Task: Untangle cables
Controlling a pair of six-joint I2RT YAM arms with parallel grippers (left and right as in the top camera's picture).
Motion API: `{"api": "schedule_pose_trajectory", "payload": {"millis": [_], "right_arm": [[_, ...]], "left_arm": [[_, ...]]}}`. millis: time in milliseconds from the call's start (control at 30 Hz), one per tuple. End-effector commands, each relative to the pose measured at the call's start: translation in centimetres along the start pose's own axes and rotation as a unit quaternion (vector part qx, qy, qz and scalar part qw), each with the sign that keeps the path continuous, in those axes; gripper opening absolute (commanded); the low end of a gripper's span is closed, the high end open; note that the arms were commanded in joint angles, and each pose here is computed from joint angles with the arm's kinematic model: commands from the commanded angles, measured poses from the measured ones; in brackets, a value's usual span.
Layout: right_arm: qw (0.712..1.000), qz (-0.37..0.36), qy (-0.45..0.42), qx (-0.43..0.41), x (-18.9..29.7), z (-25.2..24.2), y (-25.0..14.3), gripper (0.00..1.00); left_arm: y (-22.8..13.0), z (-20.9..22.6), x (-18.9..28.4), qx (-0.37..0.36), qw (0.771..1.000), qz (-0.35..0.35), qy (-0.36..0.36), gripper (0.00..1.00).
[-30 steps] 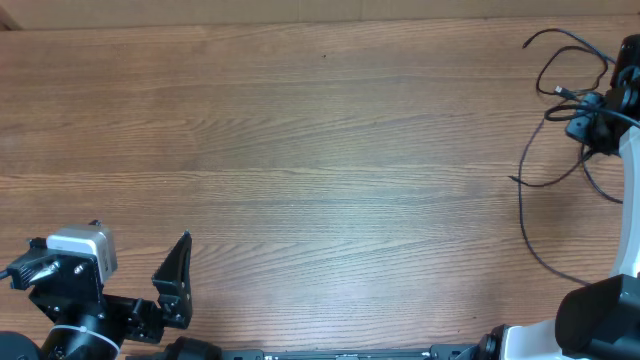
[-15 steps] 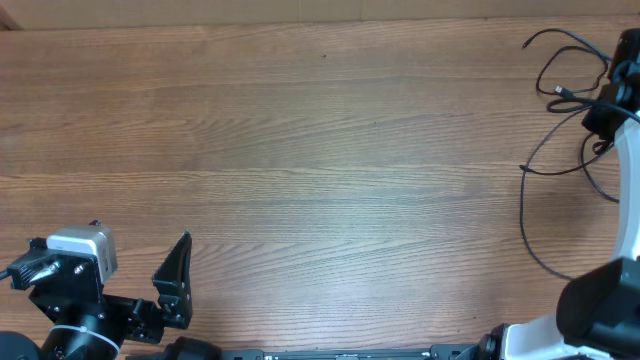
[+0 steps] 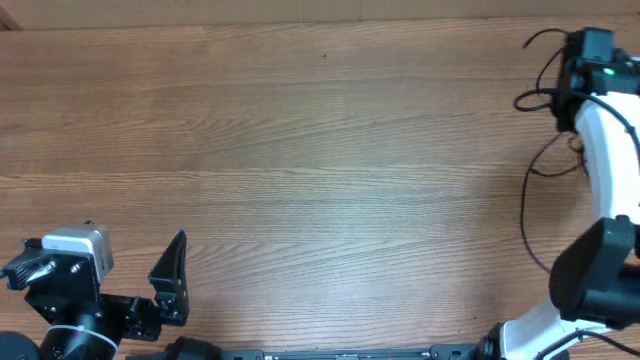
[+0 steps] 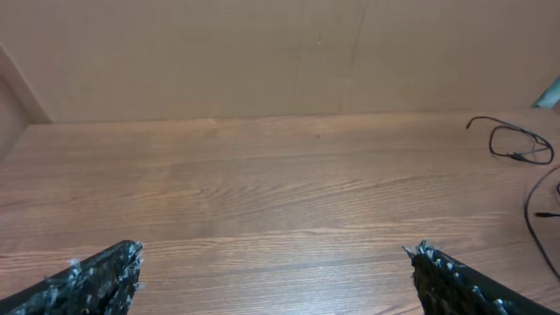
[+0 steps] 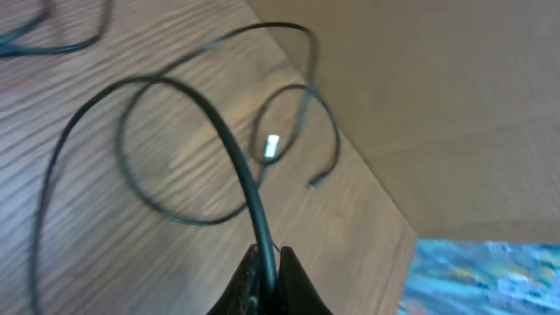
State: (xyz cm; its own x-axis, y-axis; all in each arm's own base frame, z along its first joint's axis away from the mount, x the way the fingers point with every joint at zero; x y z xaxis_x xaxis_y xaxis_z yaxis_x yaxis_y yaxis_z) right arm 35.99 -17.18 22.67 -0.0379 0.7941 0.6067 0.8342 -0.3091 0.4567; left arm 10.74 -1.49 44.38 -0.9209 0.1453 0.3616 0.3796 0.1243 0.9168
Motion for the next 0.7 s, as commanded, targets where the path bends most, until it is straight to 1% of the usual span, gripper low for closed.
{"api": "schedule_pose_trajectory", "payload": {"millis": [0, 33, 267, 300, 333, 367, 400, 567, 667], "right_arm": [[0.999, 0.020, 0.034, 0.033, -0.8, 4.4, -0.8, 0.11], [0.998, 0.028, 0.034, 0.037, -1.2, 5.3, -1.2, 0.13], [0.988, 0.102, 0.090, 0.074, -4.1, 11.1, -4.2, 0.14], [0.986, 0.110, 0.097, 0.079, -4.4, 11.8, -4.6, 0.21], [0.984, 0.117, 0.103, 0.083, -4.6, 12.3, -4.9, 0.32], [0.982, 0.124, 0.109, 0.088, -4.7, 12.9, -5.2, 0.78], [0.981, 0.128, 0.112, 0.092, -4.8, 13.2, -5.5, 1.00], [0.980, 0.122, 0.110, 0.112, -3.6, 13.7, -5.7, 1.00], [0.981, 0.101, 0.108, 0.124, -2.0, 14.2, -5.2, 1.00]], "left_arm": [[0.2, 0.2, 0.2, -0.006, 1.000, -0.006, 0.006, 1.00], [0.2, 0.2, 0.2, -0.007, 1.000, -0.006, 0.006, 1.00], [0.0, 0.2, 0.2, -0.007, 1.000, -0.003, 0.007, 1.00], [0.0, 0.2, 0.2, -0.007, 1.000, -0.003, 0.007, 1.00], [0.0, 0.2, 0.2, -0.007, 1.000, -0.003, 0.007, 1.00], [0.0, 0.2, 0.2, -0.007, 1.000, -0.003, 0.007, 1.00], [0.0, 0.2, 0.2, -0.007, 1.000, -0.003, 0.007, 1.00], [0.1, 0.2, 0.2, -0.005, 1.000, -0.004, 0.006, 1.00], [0.1, 0.2, 0.2, -0.005, 1.000, -0.005, 0.006, 1.00]]}}
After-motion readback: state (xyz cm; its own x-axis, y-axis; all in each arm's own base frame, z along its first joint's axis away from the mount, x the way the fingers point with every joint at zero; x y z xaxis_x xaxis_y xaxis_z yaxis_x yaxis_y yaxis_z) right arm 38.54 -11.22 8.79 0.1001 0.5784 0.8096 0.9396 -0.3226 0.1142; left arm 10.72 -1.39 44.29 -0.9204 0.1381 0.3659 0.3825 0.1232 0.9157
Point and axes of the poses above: each gripper's point midway between its finger pads, its own x axis back along the fingers, its own z axis along the line the jaws close on, y = z × x, the point moved 4 cm from there along x, back along the fingers, and after that the axes turned 5 degrees about x, right-handed, at the moved point
